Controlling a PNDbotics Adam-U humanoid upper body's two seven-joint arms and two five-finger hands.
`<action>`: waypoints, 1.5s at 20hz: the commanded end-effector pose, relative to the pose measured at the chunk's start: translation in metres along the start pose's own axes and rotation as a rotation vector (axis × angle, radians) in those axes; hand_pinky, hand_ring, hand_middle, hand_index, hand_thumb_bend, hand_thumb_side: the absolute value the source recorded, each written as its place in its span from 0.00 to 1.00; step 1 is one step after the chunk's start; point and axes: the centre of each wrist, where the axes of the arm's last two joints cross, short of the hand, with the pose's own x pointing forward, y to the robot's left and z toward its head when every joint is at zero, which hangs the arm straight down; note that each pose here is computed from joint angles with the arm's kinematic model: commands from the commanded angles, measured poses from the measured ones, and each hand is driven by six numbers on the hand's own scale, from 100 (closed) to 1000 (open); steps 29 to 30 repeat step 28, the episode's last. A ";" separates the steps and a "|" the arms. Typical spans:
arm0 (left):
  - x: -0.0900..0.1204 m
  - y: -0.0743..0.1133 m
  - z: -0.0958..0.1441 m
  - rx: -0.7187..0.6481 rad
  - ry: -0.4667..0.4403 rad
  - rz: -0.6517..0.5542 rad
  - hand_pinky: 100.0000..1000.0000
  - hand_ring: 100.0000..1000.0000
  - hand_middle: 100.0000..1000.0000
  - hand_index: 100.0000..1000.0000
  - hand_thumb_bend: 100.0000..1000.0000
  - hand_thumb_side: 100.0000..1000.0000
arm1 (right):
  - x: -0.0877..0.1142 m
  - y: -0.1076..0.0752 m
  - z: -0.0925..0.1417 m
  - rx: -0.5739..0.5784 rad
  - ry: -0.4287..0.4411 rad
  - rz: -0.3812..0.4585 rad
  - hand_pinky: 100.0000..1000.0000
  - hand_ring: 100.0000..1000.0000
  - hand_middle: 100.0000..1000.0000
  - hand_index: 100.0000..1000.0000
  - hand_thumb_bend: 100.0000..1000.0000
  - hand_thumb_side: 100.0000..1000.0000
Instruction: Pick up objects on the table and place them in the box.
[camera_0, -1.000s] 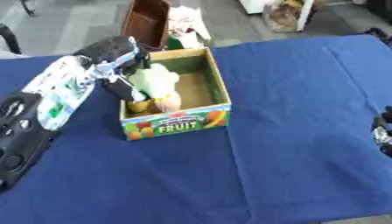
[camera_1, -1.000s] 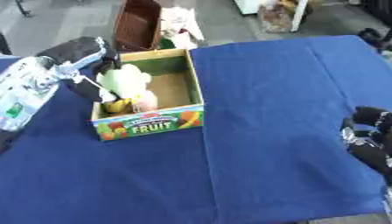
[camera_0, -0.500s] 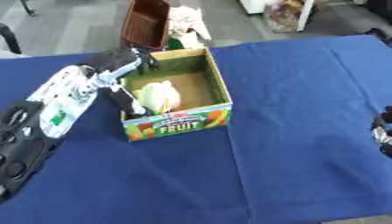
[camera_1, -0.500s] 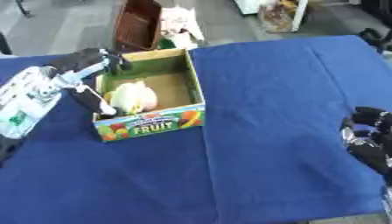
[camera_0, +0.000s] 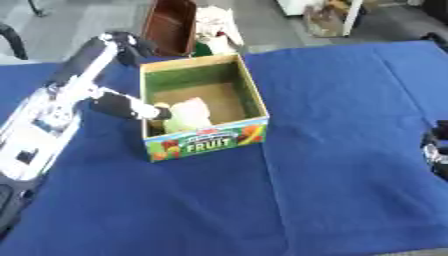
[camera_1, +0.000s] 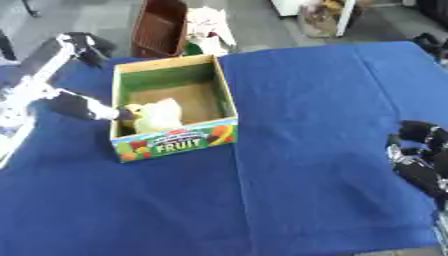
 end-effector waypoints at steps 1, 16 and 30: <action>0.002 0.018 0.008 0.132 0.011 0.072 0.59 0.53 0.57 0.74 0.81 0.10 | 0.006 -0.010 -0.005 -0.017 -0.022 0.017 0.51 0.68 0.59 0.70 0.08 0.00; -0.038 0.004 0.058 0.314 0.228 0.273 0.55 0.50 0.54 0.71 0.81 0.10 | 0.010 -0.010 -0.009 -0.016 -0.040 0.014 0.51 0.68 0.59 0.70 0.08 0.00; -0.046 -0.016 0.068 0.317 0.285 0.334 0.54 0.48 0.52 0.71 0.81 0.10 | 0.011 -0.008 -0.009 -0.016 -0.043 0.006 0.51 0.69 0.59 0.69 0.08 0.00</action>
